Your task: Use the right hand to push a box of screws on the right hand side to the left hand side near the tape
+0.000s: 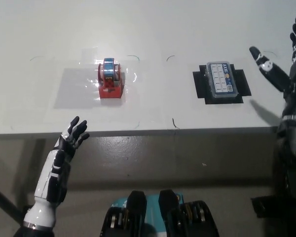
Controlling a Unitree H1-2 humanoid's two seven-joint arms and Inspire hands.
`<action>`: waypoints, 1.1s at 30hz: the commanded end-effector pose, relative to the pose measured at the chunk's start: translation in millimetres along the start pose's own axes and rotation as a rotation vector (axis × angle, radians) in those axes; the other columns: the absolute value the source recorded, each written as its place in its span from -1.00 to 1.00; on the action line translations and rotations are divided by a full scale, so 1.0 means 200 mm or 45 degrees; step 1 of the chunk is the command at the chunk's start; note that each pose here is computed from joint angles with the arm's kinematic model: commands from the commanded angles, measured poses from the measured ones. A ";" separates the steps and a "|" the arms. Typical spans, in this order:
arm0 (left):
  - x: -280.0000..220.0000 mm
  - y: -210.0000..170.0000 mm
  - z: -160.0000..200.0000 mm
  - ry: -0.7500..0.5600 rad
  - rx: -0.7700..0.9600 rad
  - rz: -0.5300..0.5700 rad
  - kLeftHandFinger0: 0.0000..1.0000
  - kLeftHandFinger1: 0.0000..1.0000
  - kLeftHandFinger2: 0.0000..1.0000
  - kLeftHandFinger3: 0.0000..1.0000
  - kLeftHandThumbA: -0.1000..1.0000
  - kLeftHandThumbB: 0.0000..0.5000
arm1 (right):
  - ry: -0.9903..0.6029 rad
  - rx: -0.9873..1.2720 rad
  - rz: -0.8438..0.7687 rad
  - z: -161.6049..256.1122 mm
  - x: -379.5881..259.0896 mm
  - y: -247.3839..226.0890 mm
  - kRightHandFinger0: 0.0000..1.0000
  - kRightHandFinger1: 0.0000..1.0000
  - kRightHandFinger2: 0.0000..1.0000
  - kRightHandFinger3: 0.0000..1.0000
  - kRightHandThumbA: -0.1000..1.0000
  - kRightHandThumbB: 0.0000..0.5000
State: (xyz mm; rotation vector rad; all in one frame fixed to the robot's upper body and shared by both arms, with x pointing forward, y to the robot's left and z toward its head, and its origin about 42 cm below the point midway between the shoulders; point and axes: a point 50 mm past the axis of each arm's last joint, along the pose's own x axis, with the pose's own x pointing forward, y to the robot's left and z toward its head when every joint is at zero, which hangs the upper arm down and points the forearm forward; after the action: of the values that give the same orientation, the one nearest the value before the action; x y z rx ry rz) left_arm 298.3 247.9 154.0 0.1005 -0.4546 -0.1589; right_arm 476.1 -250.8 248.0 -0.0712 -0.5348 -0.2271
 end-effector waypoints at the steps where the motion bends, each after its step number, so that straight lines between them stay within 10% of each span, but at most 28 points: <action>1: 0.03 0.02 0.08 -0.124 0.013 -0.059 1.00 1.00 1.00 1.00 1.00 0.04 | -0.047 -0.055 0.037 0.06 0.23 0.03 1.00 1.00 1.00 1.00 1.00 -0.16; 16: 0.01 -0.01 0.08 -0.098 -0.029 -0.020 1.00 1.00 1.00 1.00 1.00 0.15 | 0.357 0.096 0.110 -0.10 0.45 0.23 1.00 1.00 1.00 1.00 1.00 -0.33; 33: 0.02 0.01 0.10 -0.122 -0.040 -0.012 1.00 1.00 1.00 1.00 1.00 0.06 | 0.609 0.202 0.144 -0.27 0.27 0.35 1.00 1.00 1.00 1.00 1.00 -0.02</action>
State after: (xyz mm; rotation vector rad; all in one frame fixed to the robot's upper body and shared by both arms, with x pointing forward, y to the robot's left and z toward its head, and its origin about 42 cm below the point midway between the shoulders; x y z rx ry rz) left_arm 293.0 247.5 159.7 0.0785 -0.4789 -0.1696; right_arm 555.7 -201.3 206.1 0.0674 -0.0359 -0.0914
